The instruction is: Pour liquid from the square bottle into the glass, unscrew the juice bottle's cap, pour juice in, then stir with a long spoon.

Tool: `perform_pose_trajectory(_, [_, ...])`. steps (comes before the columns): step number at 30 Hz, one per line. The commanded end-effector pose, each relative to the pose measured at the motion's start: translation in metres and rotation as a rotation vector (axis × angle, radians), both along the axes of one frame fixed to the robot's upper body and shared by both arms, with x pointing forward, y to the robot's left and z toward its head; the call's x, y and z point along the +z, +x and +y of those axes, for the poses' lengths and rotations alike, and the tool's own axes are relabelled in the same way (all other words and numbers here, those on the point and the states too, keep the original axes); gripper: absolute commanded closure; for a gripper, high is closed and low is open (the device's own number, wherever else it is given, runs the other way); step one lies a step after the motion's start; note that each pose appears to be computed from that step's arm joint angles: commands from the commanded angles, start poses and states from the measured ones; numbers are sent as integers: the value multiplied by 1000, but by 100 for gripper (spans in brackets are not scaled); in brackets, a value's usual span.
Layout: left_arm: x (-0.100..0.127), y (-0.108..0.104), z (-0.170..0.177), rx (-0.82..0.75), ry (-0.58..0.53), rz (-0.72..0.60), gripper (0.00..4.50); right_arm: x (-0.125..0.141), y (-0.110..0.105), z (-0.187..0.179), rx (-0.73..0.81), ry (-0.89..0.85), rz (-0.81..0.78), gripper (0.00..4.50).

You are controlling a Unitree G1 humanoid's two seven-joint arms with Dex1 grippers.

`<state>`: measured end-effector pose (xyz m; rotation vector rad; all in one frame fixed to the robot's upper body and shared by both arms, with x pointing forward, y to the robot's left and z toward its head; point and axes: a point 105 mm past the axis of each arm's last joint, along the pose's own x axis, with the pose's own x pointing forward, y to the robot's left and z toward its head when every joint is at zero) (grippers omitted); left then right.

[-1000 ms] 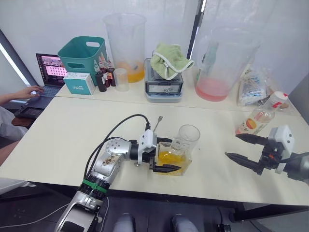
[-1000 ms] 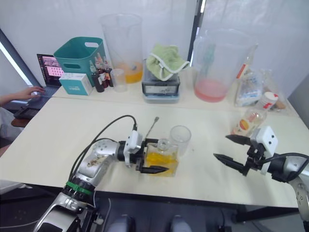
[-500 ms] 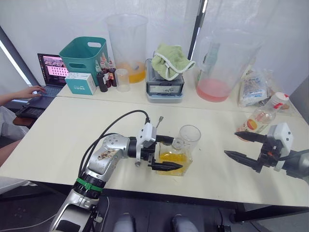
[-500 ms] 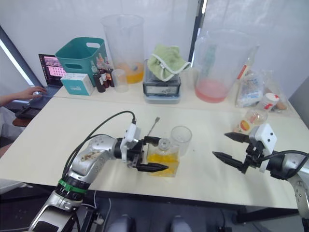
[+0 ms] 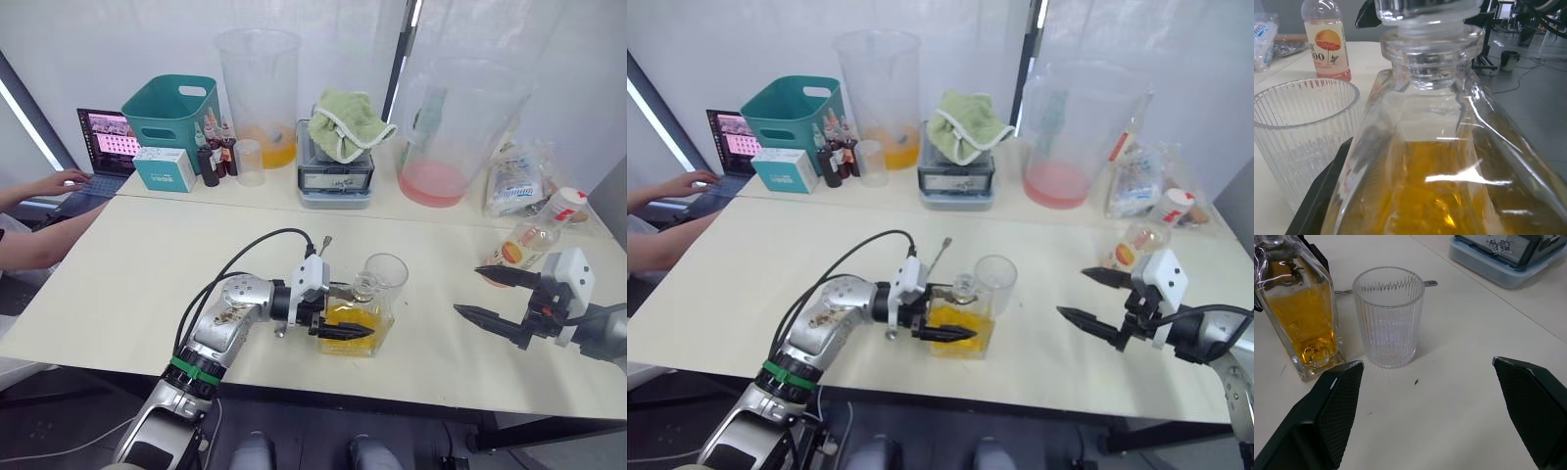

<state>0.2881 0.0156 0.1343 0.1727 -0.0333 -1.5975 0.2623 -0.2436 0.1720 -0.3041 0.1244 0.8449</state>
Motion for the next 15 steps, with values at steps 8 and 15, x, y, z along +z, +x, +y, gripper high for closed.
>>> perform_pose_trajectory(8, [8, 2, -3, -15, 1, -72, 167, 34, -9, 32, 106, 43, -51, 0])
perform_pose_trajectory(15, [7, 3, -2, -23, 7, -80, 167, 46, -29, 82, 284, 91, 38, 0])
